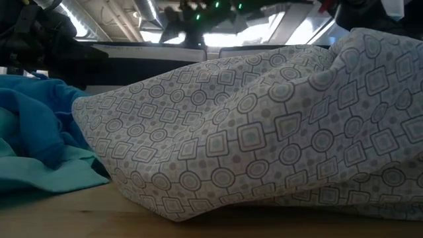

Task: Sort clothes
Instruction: Put the blue patterned shirt into the left blue laundry bin

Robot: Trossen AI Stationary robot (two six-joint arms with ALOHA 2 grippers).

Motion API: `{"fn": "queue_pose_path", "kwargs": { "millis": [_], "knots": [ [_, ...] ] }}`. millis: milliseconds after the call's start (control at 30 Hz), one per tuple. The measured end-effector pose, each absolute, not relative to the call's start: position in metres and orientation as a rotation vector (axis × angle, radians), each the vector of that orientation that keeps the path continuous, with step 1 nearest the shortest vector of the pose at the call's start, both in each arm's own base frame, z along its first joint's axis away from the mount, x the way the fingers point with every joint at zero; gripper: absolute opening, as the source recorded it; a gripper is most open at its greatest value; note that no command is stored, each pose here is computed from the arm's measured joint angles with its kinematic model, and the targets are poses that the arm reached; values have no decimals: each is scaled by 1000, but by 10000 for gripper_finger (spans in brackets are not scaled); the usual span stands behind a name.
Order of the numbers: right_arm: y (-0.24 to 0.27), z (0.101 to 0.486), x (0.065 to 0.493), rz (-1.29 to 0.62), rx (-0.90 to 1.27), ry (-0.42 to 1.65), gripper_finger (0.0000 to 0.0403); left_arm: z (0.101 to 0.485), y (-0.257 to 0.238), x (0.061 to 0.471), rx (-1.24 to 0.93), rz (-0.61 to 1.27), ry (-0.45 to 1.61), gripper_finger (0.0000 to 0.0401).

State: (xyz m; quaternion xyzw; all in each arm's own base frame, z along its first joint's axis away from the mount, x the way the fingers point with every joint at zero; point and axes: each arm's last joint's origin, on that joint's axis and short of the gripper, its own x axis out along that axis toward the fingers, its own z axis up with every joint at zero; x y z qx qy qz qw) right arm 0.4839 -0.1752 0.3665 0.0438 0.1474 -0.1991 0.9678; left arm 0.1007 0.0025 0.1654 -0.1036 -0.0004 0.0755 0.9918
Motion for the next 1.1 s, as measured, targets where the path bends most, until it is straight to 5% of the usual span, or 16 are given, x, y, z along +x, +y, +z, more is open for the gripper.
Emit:
{"fn": "queue_pose_path", "kwargs": {
  "millis": [567,833,1100],
  "knots": [
    [5,450,388,-179,72,605,278,164,3,102,-199,163,12,125],
    [82,424,363,-168,144,864,277,165,3,102,-173,162,3,125],
    [121,352,359,-330,156,1093,277,167,3,102,-127,162,-13,125]
  ]
}}
